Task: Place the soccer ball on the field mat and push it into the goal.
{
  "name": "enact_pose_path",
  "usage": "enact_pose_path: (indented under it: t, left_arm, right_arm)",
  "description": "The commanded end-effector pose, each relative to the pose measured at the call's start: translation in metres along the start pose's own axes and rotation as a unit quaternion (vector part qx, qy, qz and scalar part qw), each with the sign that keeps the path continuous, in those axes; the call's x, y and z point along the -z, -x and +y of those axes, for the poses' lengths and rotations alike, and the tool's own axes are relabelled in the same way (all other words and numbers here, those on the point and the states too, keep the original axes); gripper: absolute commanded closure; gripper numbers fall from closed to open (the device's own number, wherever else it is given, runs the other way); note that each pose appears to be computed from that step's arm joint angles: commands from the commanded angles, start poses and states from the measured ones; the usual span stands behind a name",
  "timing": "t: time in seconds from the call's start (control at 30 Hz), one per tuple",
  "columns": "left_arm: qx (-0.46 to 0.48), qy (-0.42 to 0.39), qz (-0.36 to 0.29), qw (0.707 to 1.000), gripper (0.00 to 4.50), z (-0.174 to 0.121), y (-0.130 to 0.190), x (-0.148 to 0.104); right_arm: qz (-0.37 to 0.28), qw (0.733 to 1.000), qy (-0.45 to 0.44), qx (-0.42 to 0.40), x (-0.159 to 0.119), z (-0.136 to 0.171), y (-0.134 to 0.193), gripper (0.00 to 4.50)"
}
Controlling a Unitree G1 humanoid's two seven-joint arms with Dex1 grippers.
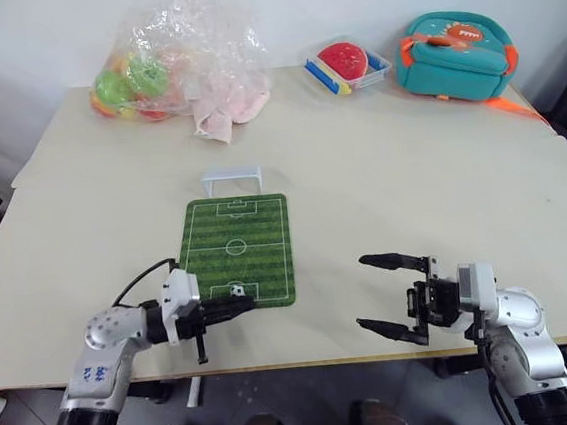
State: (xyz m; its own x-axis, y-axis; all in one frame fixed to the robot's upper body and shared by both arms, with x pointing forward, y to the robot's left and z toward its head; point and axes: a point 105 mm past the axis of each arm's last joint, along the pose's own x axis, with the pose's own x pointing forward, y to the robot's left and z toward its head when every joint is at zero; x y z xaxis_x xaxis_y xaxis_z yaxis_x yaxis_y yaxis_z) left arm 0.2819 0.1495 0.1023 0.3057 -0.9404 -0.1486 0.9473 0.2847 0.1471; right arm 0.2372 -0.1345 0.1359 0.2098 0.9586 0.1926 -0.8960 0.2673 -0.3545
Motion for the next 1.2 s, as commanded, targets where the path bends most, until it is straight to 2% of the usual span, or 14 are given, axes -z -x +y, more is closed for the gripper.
enact_pose_path:
  t: [0.03,0.13,0.27,0.33,0.43,0.53,0.6,0.67,0.9,0.97,1.1,1.2]
  left_arm:
    - [-0.013,-0.015,0.012,1.0,4.46,0.011,-0.002,0.001]
    - [-0.037,-0.035,0.002,0.999,4.46,0.035,-0.009,-0.004]
    - [-0.068,-0.069,-0.023,0.995,4.46,0.058,-0.015,-0.017]
    - [-0.107,-0.112,-0.025,0.988,4.46,0.076,-0.011,-0.029]
    - [-0.142,-0.124,-0.044,0.981,4.46,0.094,0.002,-0.046]
    - [-0.097,-0.117,-0.059,0.987,4.46,0.078,0.01,-0.052]
    - [-0.058,-0.097,-0.053,0.992,4.46,0.053,0.027,-0.048]
    - [-0.07,-0.07,-0.04,0.994,4.46,0.038,0.049,-0.042]
    - [-0.219,0.0,0.001,0.976,4.46,0.017,0.129,-0.019]
    - [-0.284,0.008,0.015,0.959,4.46,0.012,0.157,-0.006]
    - [-0.387,0.01,0.032,0.921,4.46,0.012,0.191,0.008]
    - [-0.424,0.009,0.031,0.905,4.46,0.014,0.199,0.013]
  right_arm:
    - [0.002,0.999,0.021,0.024,-0.005,-0.002,0.005,0.0]
    - [0.0,0.997,0.037,0.073,-0.005,-0.008,0.008,0.0]
    - [-0.003,0.994,0.039,0.099,-0.004,-0.011,0.004,0.0]
    - [-0.006,0.994,0.035,0.108,-0.002,-0.01,0.002,0.0]
    - [-0.013,0.991,0.037,0.126,-0.001,-0.013,-0.003,0.0]
    - [-0.02,0.987,0.045,0.153,-0.004,-0.02,-0.007,0.0]
    - [-0.017,0.981,0.058,0.182,-0.005,-0.031,-0.008,0.0]
    - [-0.013,0.978,0.063,0.197,-0.005,-0.037,-0.01,0.0]
    - [-0.003,0.976,0.081,0.2,-0.009,-0.046,-0.011,0.0]
    - [-0.003,0.976,0.083,0.199,-0.011,-0.05,-0.011,0.0]
    - [-0.002,0.977,0.087,0.194,-0.014,-0.055,-0.012,0.0]
    - [0.0,0.98,0.087,0.181,-0.015,-0.057,-0.015,0.0]
